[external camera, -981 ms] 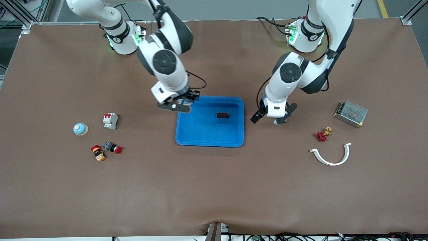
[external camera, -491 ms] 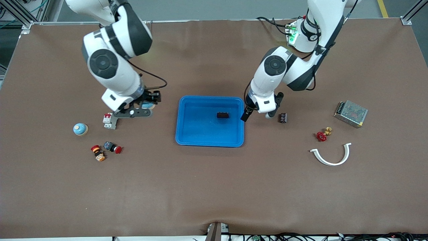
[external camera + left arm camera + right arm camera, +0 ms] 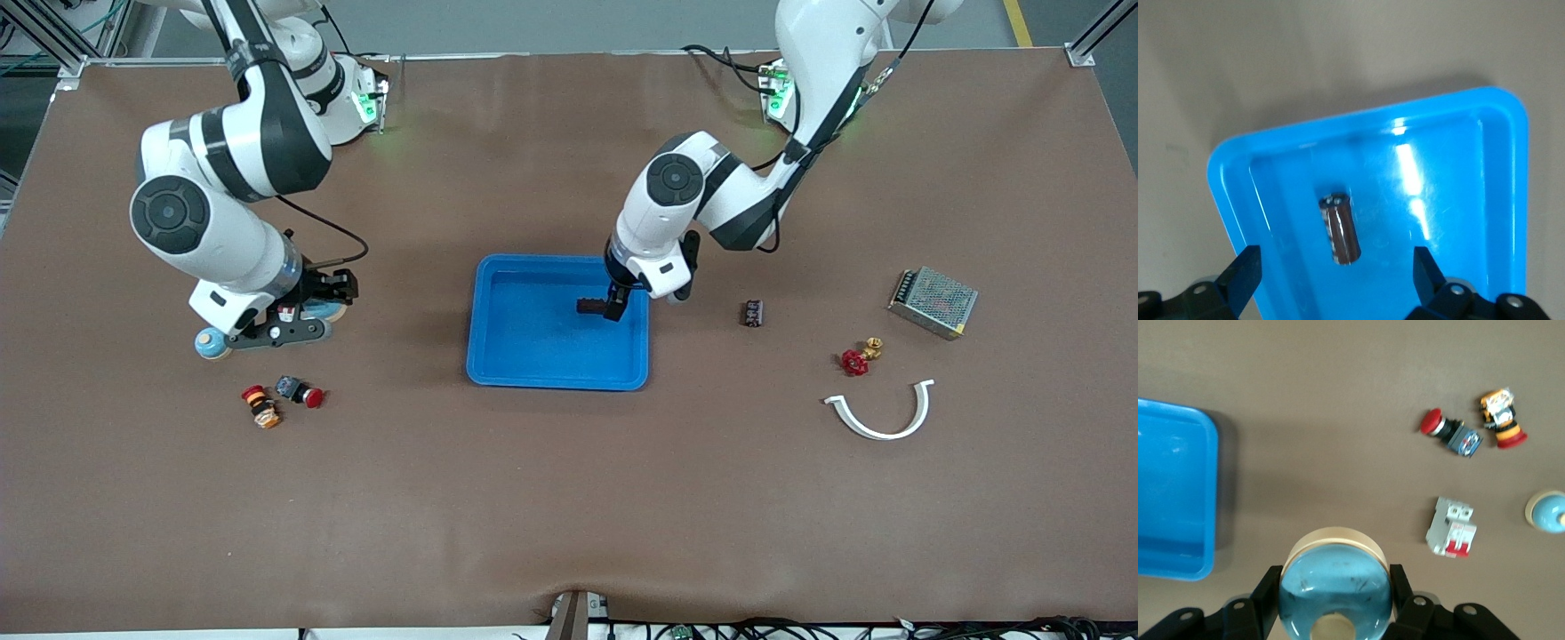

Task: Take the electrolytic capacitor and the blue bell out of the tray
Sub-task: 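Carry the bell with the right gripper while the left gripper grasps the capacitor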

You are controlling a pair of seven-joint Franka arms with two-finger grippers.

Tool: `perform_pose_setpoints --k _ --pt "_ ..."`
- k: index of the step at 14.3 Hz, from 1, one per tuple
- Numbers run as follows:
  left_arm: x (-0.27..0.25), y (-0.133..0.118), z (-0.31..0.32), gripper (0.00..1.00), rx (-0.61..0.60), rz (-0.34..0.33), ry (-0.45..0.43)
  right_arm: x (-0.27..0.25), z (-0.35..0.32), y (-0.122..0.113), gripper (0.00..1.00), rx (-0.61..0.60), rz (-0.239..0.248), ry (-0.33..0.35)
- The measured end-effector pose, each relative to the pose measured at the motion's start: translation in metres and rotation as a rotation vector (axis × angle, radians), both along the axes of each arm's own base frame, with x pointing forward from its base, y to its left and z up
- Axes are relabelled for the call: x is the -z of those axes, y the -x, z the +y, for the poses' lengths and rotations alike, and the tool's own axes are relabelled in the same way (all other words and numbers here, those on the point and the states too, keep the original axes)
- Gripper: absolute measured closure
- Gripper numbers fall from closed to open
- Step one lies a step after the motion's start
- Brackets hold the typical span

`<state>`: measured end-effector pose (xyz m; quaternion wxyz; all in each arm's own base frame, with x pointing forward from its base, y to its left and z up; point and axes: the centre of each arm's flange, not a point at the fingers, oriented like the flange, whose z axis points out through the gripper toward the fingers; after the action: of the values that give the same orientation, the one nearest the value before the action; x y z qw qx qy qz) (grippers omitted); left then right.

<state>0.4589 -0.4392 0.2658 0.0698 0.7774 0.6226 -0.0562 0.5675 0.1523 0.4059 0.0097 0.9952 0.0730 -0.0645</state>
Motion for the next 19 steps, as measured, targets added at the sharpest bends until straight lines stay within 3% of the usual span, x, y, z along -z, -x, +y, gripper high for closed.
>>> perform_pose_setpoints --k 6,19 --pt "0.041 -0.003 -0.027 0.0 -0.099 -0.005 -0.055 0.067 -0.038 0.004 0.31 -0.034 -0.082 -0.025" --pt "0.077 0.001 -0.044 0.0 -0.1 0.016 -0.081 0.185 -0.047 0.003 0.31 -0.065 -0.058 -0.015"
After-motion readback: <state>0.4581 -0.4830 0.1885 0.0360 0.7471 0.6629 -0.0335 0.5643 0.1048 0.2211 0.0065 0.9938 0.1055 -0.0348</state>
